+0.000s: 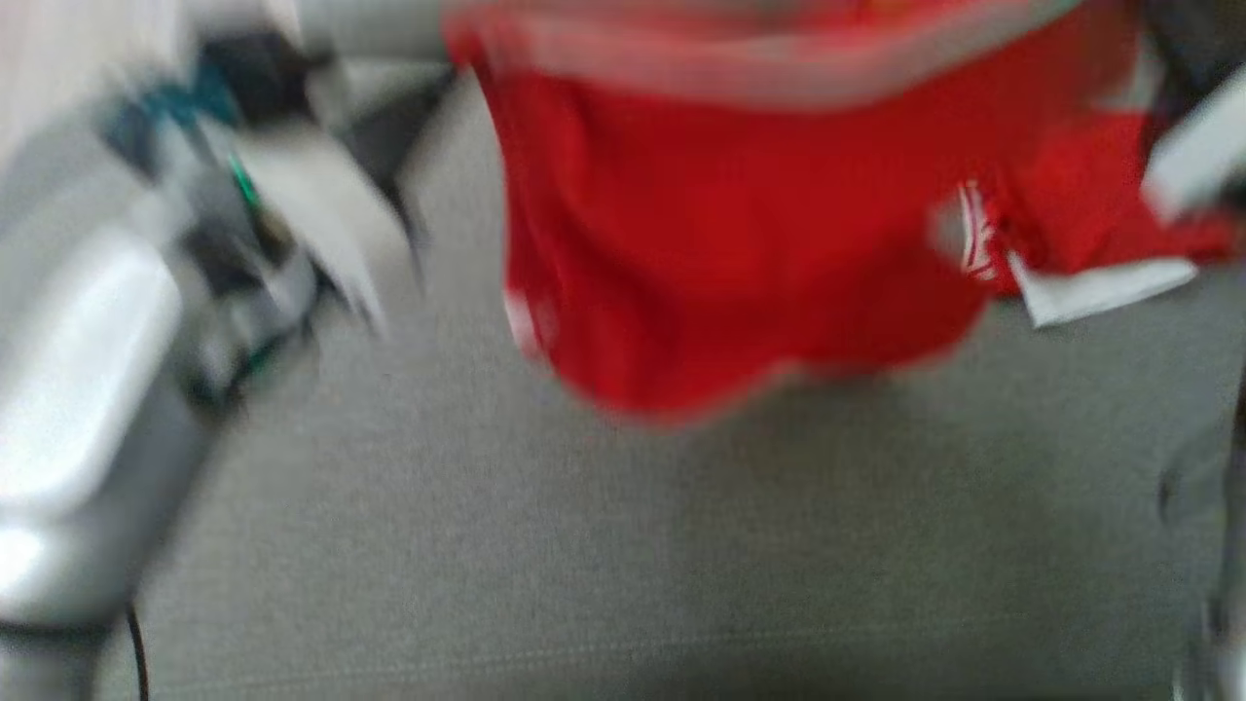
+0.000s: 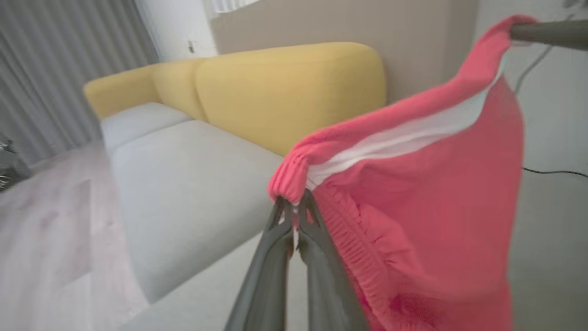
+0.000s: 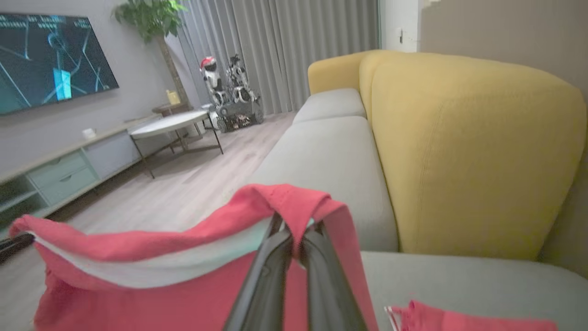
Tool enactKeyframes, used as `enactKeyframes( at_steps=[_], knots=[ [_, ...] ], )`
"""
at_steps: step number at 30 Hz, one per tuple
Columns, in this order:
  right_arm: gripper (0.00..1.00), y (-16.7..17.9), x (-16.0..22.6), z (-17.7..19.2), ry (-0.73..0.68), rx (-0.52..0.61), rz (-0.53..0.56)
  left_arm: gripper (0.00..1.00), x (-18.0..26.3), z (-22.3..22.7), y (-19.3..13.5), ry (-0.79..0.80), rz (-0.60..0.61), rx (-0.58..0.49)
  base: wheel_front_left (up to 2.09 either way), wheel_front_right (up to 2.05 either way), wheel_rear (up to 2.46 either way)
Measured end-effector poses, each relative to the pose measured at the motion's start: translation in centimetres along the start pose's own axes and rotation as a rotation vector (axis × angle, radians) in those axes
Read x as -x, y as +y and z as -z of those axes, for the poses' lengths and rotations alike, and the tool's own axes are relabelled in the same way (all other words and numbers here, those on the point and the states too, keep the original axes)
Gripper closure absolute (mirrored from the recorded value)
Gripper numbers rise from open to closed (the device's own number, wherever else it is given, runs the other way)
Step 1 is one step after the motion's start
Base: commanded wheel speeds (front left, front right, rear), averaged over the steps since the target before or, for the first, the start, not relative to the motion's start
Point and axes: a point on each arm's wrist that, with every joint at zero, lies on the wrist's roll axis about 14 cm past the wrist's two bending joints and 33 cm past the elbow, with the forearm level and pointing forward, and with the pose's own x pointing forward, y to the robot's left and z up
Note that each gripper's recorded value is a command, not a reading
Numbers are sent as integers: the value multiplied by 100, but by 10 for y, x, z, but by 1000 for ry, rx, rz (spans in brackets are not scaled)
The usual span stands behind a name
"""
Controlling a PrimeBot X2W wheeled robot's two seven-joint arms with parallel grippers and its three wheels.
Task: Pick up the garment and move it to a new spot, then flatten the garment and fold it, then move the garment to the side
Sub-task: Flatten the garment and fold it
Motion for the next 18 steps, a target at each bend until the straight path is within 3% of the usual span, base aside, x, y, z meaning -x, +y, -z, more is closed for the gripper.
enactKeyframes(
  at_steps=[5,9,13,18],
  knots=[
    [100,-4,-80,-68,-188,-32,-21,100,-62,-38,84,-99,-123,-125,0,0,0],
    [100,-17,-123,-79,-282,-70,8,100,-92,-41,120,-159,-185,-153,0,0,0],
    [100,-33,-172,-38,-266,-179,40,100,-120,-13,145,-191,-227,-135,0,0,0],
    [100,-34,-205,54,-63,-312,53,100,-127,62,149,-68,-236,-81,0,0,0]
  ],
)
